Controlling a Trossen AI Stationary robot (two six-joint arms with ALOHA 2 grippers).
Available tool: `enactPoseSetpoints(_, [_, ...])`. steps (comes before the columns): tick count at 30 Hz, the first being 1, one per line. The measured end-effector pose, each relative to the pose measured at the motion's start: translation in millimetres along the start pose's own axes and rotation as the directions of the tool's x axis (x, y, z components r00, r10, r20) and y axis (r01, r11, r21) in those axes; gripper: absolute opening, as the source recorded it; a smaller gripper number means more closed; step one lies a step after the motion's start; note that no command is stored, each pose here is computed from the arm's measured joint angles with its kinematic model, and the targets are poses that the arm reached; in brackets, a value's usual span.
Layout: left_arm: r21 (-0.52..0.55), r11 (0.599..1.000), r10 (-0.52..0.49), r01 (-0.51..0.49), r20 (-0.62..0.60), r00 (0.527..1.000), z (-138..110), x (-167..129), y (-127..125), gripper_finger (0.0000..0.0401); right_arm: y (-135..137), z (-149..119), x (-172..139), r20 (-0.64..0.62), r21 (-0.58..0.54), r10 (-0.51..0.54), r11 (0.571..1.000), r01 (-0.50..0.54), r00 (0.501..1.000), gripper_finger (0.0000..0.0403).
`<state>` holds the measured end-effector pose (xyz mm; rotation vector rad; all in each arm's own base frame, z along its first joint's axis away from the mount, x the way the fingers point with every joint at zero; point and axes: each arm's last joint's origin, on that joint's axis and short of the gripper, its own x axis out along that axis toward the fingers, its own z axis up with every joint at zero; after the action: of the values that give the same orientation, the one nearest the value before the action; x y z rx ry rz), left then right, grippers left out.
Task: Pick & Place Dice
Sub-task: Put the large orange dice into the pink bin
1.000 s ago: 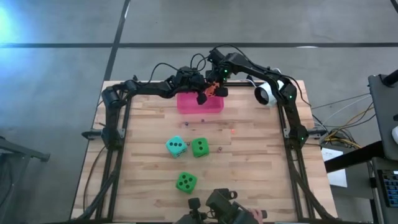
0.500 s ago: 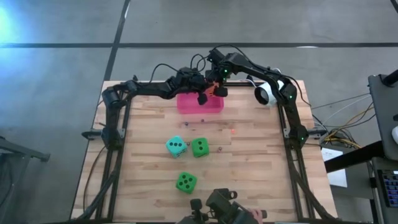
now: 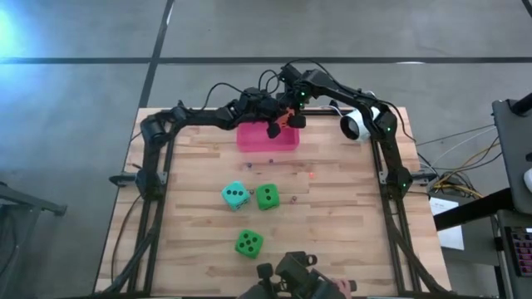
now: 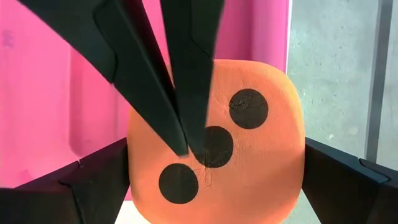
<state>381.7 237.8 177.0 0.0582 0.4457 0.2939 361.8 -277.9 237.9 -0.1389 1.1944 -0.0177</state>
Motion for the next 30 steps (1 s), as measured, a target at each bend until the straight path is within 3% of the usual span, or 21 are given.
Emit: enactPoseSetpoints(30, [-0.071,0.997,-0.007,-0.001,-0.1,0.995,-8.1,1.4,-1.1,0.0001,0.3,-0.2,2.3,-0.005,0.009,0.003,1.0,-0.003,1.0,0.0397])
